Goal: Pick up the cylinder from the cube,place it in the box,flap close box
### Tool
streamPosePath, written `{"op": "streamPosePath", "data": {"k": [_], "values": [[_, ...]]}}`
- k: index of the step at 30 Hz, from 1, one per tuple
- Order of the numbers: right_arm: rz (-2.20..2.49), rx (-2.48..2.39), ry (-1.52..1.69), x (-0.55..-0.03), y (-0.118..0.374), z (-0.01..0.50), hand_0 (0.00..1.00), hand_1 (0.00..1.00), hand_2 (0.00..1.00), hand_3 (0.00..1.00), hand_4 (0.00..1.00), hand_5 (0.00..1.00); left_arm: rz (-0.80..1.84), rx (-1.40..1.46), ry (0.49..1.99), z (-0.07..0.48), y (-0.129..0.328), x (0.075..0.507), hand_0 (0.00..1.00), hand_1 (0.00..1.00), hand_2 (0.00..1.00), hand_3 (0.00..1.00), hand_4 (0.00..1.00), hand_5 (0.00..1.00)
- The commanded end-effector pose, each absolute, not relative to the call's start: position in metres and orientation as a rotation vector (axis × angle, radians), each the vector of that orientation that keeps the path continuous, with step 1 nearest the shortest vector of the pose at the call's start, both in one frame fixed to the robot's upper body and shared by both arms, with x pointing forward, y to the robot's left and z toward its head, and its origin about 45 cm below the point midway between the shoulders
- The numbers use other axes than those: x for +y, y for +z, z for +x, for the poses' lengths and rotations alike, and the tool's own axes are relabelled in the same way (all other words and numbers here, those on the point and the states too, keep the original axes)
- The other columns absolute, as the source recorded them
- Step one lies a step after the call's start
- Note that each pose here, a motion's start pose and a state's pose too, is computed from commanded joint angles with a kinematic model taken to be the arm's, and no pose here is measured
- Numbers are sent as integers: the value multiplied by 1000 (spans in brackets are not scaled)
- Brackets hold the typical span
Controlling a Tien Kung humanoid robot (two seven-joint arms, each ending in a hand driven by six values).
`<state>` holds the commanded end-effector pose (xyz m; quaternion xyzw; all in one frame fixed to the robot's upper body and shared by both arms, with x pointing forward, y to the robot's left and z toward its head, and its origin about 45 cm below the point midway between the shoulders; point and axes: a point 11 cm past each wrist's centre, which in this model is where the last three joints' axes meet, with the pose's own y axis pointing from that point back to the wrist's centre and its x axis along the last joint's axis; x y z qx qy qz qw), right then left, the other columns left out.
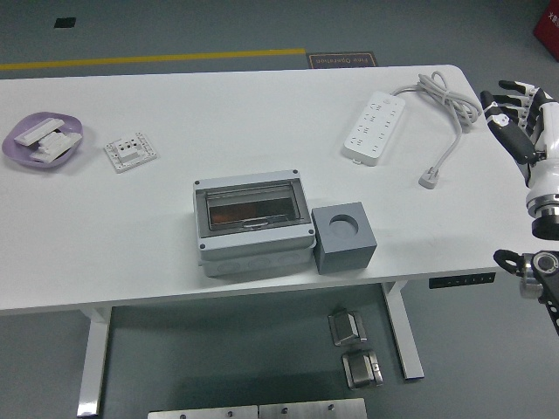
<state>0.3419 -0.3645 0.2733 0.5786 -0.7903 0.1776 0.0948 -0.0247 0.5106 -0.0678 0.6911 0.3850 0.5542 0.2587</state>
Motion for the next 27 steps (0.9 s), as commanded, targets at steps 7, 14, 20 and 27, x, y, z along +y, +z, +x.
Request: {"op": "streamPosePath", "data": {"k": [7,14,20,27], "values": [[1705,-2348,486,-370,267,340,681,604,624,672,802,475,1880,1048,1505,-28,-67,513,823,802,789,825,784,487],[1799,-2403,352,-364,268,342,682,604,624,673,802,475,1897,1060,1493,-35,-67,512,821,799,788,824,785,488],[1870,-2421,181,-359,259,345,682,605,623,672,801,475,1883,1048,1499,-29,-68,511,820,797,787,822,784,488],[1897,-2388,92,-353,248,346,680,612,639,683,808,479,1892,1041,1496,-30,-66,513,819,796,786,821,782,485]]}}
